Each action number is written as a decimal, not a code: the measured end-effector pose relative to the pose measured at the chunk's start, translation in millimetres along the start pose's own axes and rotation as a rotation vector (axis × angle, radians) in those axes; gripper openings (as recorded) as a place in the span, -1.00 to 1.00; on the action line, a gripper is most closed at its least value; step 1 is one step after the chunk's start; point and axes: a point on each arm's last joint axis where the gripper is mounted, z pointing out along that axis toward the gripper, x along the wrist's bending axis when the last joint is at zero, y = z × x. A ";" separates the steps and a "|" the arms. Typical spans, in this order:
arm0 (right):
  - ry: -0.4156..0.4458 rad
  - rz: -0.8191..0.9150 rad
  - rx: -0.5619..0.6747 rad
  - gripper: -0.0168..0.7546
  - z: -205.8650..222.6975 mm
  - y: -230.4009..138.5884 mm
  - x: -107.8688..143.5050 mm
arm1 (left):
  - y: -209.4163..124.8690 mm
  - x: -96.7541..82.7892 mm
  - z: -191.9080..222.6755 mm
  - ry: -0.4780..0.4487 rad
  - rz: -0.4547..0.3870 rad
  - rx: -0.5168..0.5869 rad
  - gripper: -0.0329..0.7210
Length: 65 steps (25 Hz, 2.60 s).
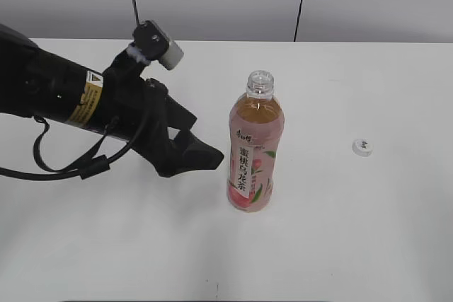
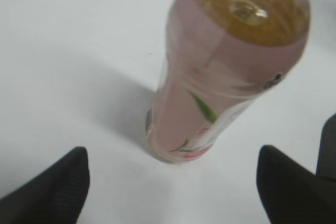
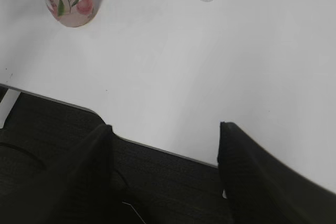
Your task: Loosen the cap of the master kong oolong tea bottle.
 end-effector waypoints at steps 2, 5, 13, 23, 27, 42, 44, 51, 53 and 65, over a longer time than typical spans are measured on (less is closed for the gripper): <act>0.000 0.000 0.000 0.27 0.0 0.0 0.0 | -0.6 5.4 -4.9 0.019 -0.053 -0.008 0.65; 0.000 0.000 0.000 0.27 0.0 0.0 0.0 | -3.1 14.6 -11.6 0.048 -0.112 -0.016 0.65; 0.000 0.000 0.000 0.27 0.0 0.0 0.0 | -6.8 25.7 -20.3 0.082 -0.176 -0.027 0.64; 0.000 0.000 0.000 0.27 0.0 0.0 0.0 | -6.9 25.9 -20.5 0.082 -0.178 -0.028 0.64; 0.000 0.000 0.000 0.27 0.0 0.0 0.0 | -6.9 25.9 -20.5 0.082 -0.178 -0.028 0.64; 0.000 0.000 0.000 0.27 0.0 0.0 0.0 | 13.3 29.8 -55.1 0.293 -0.138 -0.109 0.64; 0.000 0.000 0.000 0.27 0.0 0.0 0.0 | 15.8 30.0 -60.6 0.316 -0.138 -0.123 0.64; 0.001 0.000 0.000 0.27 0.0 0.0 0.1 | 17.0 29.9 -63.7 0.327 -0.155 -0.133 0.64; 0.001 0.000 0.000 0.27 0.0 0.0 0.1 | 17.0 29.9 -63.7 0.328 -0.155 -0.133 0.64; 0.001 0.000 0.000 0.27 0.0 0.0 0.1 | 27.7 35.8 -68.2 0.372 -0.257 -0.285 0.64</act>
